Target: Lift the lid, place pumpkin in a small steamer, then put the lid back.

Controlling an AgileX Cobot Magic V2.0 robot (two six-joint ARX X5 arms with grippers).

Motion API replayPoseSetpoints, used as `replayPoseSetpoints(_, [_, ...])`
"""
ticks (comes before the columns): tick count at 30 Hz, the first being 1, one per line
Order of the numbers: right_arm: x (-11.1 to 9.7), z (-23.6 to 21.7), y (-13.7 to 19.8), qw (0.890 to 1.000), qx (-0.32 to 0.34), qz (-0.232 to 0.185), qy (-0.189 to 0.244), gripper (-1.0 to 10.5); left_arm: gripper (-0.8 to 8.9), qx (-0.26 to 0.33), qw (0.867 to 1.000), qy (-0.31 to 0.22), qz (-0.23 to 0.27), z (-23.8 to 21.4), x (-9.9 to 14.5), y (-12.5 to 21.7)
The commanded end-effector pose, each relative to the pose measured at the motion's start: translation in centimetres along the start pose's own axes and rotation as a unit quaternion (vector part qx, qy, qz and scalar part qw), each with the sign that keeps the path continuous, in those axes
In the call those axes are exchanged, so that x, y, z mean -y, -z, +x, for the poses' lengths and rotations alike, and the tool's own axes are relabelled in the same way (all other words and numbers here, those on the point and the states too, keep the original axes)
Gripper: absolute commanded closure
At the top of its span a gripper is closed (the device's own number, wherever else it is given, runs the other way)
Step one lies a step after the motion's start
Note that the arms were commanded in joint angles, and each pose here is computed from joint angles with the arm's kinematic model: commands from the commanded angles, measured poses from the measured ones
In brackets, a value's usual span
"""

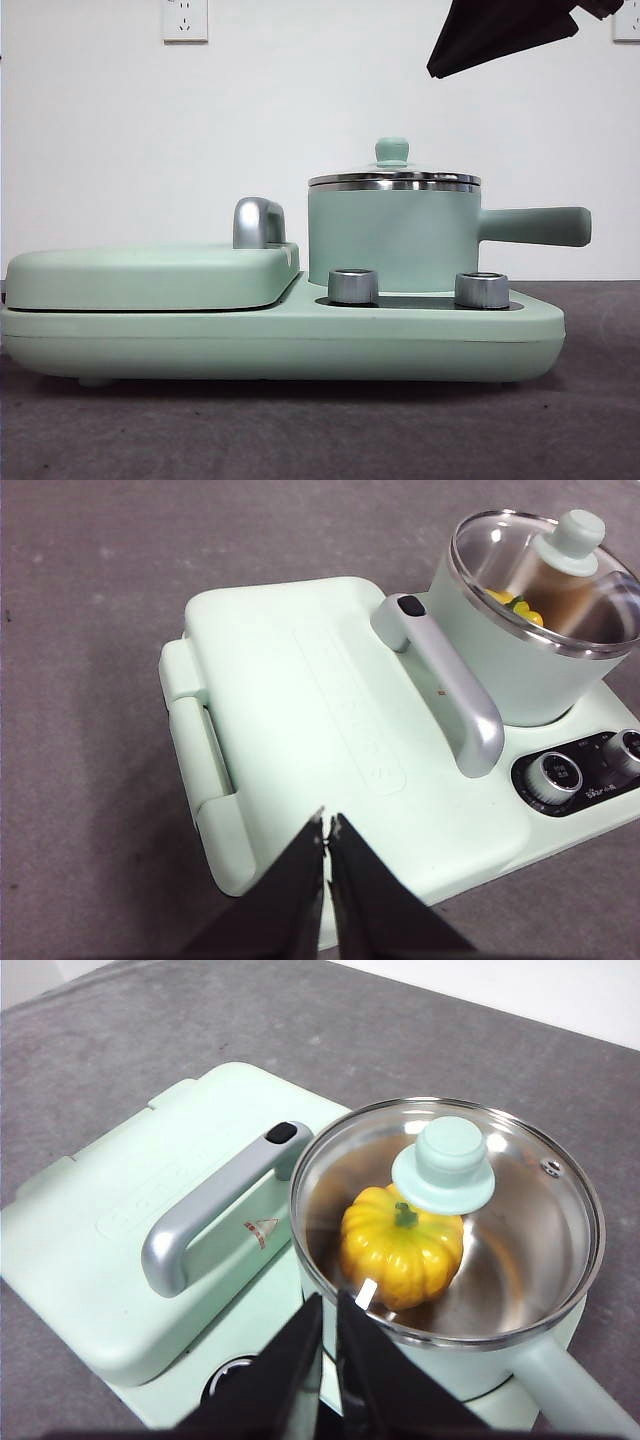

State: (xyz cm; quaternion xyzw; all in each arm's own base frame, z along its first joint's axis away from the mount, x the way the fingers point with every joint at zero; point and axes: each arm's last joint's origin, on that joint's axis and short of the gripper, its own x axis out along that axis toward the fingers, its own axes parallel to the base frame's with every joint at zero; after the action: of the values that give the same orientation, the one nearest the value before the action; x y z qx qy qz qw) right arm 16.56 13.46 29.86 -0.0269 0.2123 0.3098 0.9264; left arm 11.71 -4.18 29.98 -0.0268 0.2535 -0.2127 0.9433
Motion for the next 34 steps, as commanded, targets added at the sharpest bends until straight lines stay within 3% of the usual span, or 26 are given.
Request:
replayPoseSetpoints(1, [-0.2, -0.1, -0.7, 1.0, 0.02, -0.002, -0.004, 9.3, 8.07, 0.01, 1.0, 0.005, 0.004, -0.2, 0.1, -0.4])
replayPoseSetpoints(16, [-0.2, -0.1, -0.8, 1.0, 0.025, -0.001, -0.004, 9.3, 8.07, 0.033, 0.999, -0.007, -0.003, -1.1, -0.1, -0.2])
replayPoseSetpoints(26, [-0.2, -0.1, -0.8, 1.0, 0.024, -0.001, -0.004, 9.3, 8.07, 0.099, 0.99, -0.091, -0.032, -3.0, -1.7, 2.5])
replayPoseSetpoints(34, [-0.2, -0.1, -0.8, 1.0, 0.025, -0.001, -0.004, 9.3, 8.07, 0.174, 0.976, -0.128, -0.025, -2.0, -2.7, 5.4])
